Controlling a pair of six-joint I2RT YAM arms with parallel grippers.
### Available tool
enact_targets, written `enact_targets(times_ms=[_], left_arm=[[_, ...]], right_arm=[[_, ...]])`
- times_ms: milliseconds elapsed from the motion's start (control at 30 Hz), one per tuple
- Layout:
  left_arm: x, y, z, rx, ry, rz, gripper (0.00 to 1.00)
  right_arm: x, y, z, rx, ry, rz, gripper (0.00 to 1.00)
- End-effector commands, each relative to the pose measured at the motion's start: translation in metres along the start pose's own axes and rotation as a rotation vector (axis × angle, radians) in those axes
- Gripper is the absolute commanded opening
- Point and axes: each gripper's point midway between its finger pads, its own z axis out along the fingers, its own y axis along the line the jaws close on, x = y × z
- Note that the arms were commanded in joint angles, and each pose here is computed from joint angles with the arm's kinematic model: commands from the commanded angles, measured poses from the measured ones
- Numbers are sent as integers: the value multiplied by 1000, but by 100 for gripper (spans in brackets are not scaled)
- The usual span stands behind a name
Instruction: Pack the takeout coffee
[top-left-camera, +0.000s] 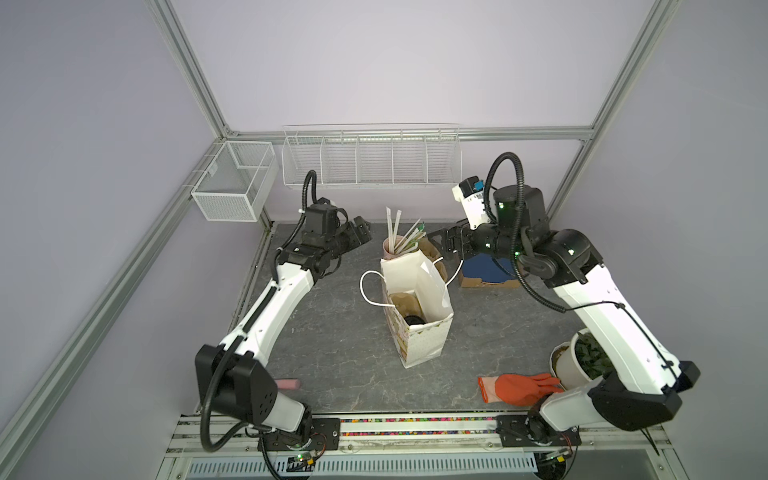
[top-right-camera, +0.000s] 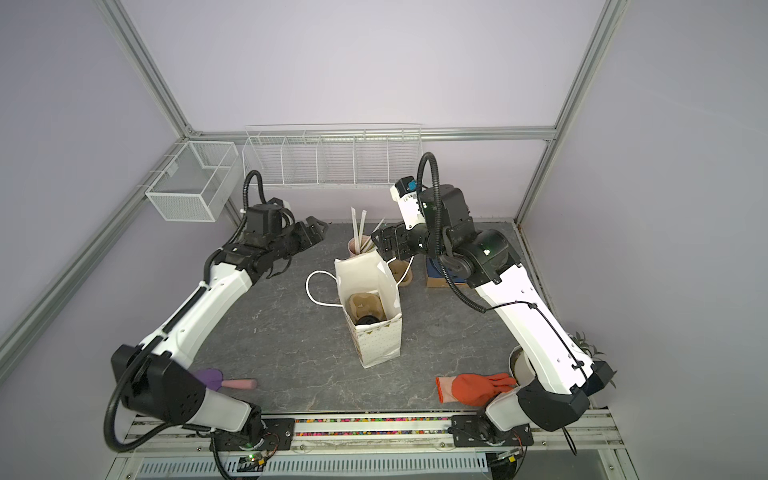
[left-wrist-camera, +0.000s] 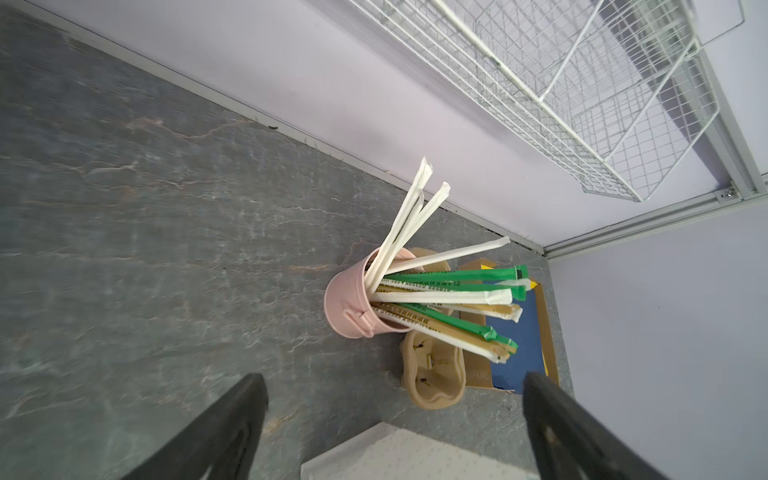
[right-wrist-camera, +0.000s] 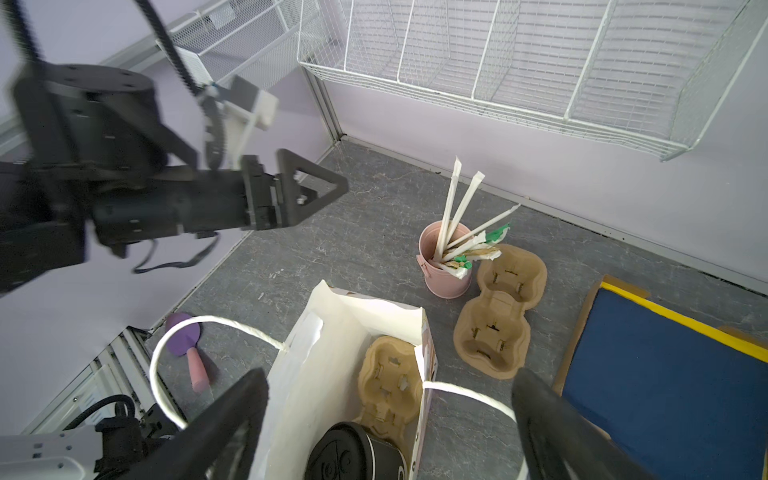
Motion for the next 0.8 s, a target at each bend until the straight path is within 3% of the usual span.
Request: enact_targets(times_ms=[0, 100, 367, 767], left_arm=[[-12, -19, 37, 128, -14, -38, 91], [-8, -21, 66, 140, 37, -20, 86], [-8, -16, 110, 108, 41, 39, 78], [-16, -29, 147, 149, 19, 90, 57]], right_arm=[[-3, 3, -8, -22, -26, -40, 93], [3, -3, -13, 13, -8, -41, 93], [12, -3, -20, 11, 3, -22, 93], [16, 1, -31, -17, -20, 9, 93]])
